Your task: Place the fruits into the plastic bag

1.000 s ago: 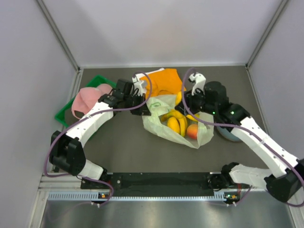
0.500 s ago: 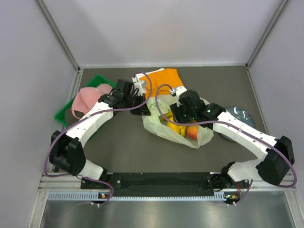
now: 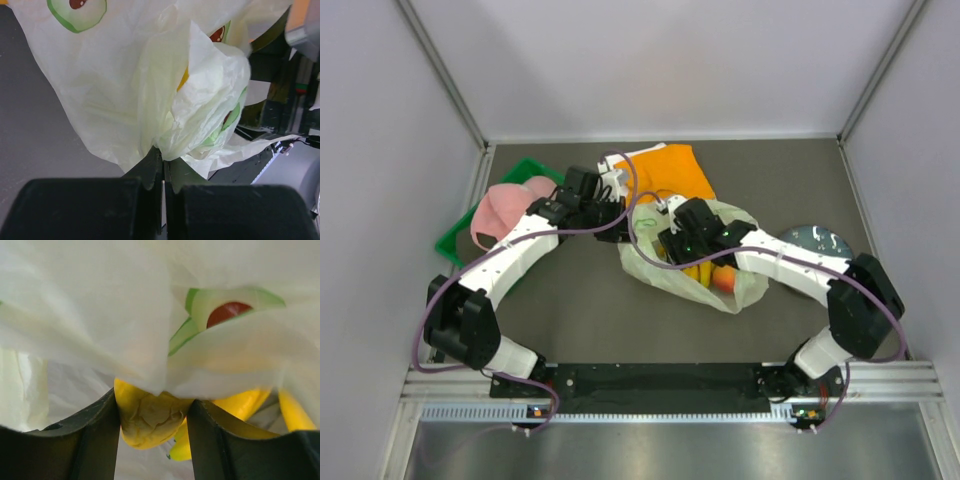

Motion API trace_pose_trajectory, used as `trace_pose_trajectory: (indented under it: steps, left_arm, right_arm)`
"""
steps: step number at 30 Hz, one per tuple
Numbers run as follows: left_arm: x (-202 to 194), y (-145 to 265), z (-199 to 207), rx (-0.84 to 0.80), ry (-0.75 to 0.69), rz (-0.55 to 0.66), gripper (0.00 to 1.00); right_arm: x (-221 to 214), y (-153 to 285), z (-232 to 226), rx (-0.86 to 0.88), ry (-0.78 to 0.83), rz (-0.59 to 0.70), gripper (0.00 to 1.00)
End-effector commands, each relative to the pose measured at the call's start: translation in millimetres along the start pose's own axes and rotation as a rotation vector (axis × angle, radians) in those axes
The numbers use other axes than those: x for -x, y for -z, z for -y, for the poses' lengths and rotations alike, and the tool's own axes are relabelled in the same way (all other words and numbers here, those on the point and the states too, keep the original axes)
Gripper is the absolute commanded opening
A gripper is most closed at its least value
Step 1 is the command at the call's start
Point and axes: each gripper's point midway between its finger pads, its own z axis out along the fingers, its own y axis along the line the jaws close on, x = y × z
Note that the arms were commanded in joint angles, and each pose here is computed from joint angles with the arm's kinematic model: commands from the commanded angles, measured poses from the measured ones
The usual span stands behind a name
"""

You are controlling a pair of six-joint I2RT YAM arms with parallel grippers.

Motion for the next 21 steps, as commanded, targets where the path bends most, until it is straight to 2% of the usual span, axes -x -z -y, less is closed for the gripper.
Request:
trace_pose_trajectory:
  steps: [1, 9, 13, 17, 21]
  left_arm:
    - [18, 11, 14, -0.026, -0.057, 0.056, 0.00]
    - [18, 12, 15, -0.030, -0.059, 0.057, 0.00]
    - [17, 11, 15, -0.032, -0.056, 0.053, 0.00]
    - [18, 12, 16, -0.034, -0.056, 0.055, 0.00]
    - [18, 12, 16, -0.034, -0.056, 0.057, 0.00]
  right_arm:
    - [19, -15, -25, 0.103, -0.009, 0.060, 0.00]
    - [6, -38, -24, 0.066, -0.001, -0.013, 0.00]
    - [7, -39, -24, 0.064, -0.012, -0.003, 0.13]
    - [12, -37, -27, 0.077, -0.013, 0.017, 0.34]
    - [16, -35, -28, 0.081, -0.015, 0.036, 0.42]
